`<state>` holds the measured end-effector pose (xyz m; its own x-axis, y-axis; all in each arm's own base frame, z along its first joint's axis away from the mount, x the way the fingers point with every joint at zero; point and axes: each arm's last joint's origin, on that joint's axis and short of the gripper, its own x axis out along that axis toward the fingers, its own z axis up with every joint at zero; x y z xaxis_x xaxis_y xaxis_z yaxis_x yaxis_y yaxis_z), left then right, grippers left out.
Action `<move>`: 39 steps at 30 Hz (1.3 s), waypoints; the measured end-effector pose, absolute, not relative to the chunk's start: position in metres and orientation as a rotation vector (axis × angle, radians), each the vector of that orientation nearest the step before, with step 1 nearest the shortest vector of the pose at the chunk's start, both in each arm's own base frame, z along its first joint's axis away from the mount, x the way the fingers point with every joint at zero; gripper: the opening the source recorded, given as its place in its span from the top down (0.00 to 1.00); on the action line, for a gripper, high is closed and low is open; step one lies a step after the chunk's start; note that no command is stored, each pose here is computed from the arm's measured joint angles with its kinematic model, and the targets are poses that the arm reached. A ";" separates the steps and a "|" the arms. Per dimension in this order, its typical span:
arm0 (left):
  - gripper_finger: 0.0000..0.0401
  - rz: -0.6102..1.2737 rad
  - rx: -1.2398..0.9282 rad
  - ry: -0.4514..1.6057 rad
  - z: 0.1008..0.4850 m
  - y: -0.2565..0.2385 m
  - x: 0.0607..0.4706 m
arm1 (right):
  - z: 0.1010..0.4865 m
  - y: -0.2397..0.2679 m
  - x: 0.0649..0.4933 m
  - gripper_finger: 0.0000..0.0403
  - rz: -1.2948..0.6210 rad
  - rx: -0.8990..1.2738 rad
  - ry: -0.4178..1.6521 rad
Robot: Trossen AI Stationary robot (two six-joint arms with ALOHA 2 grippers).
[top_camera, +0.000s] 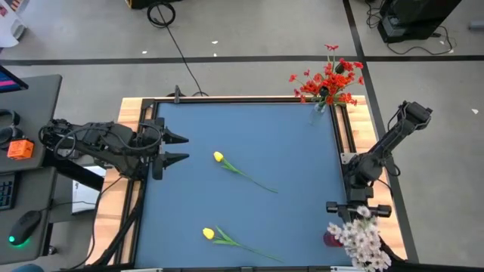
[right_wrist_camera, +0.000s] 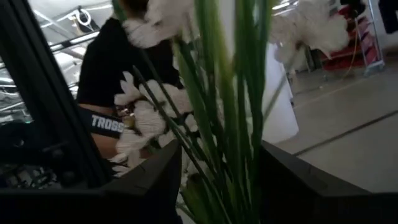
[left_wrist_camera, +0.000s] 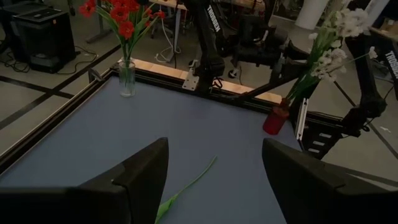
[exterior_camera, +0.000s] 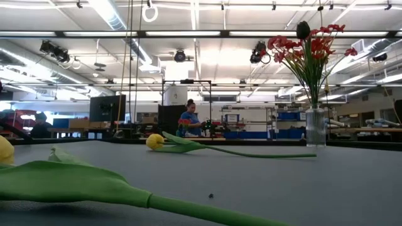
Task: Sort flowers into vase by color
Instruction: Put the white flowers into the red vase
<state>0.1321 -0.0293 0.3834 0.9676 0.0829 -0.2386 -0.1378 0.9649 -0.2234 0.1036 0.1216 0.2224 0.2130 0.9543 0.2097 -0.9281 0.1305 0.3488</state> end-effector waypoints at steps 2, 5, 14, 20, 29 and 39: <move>0.34 0.113 -0.241 0.230 0.383 -0.029 0.132 | 0.224 0.119 0.103 0.48 1.388 0.452 0.071; 0.34 0.113 -0.241 0.230 0.383 -0.029 0.132 | 0.226 0.117 0.102 0.48 1.425 0.460 0.082; 0.34 0.113 -0.241 0.230 0.383 -0.029 0.132 | 0.213 0.118 0.105 0.48 1.372 0.429 0.206; 0.34 0.113 -0.241 0.230 0.383 -0.029 0.132 | 0.215 0.118 0.104 0.48 1.408 0.435 0.206; 0.34 0.113 -0.241 0.230 0.383 -0.029 0.132 | 0.220 0.118 0.107 0.48 1.483 0.392 0.268; 0.34 0.113 -0.241 0.230 0.383 -0.029 0.132 | 0.222 0.106 0.115 0.48 1.435 0.341 0.193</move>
<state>0.1321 -0.0293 0.3834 0.9675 0.0833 -0.2387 -0.1382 0.9649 -0.2234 0.1148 0.1062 0.2225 0.1315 0.9886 0.0734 -0.9339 0.0987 0.3436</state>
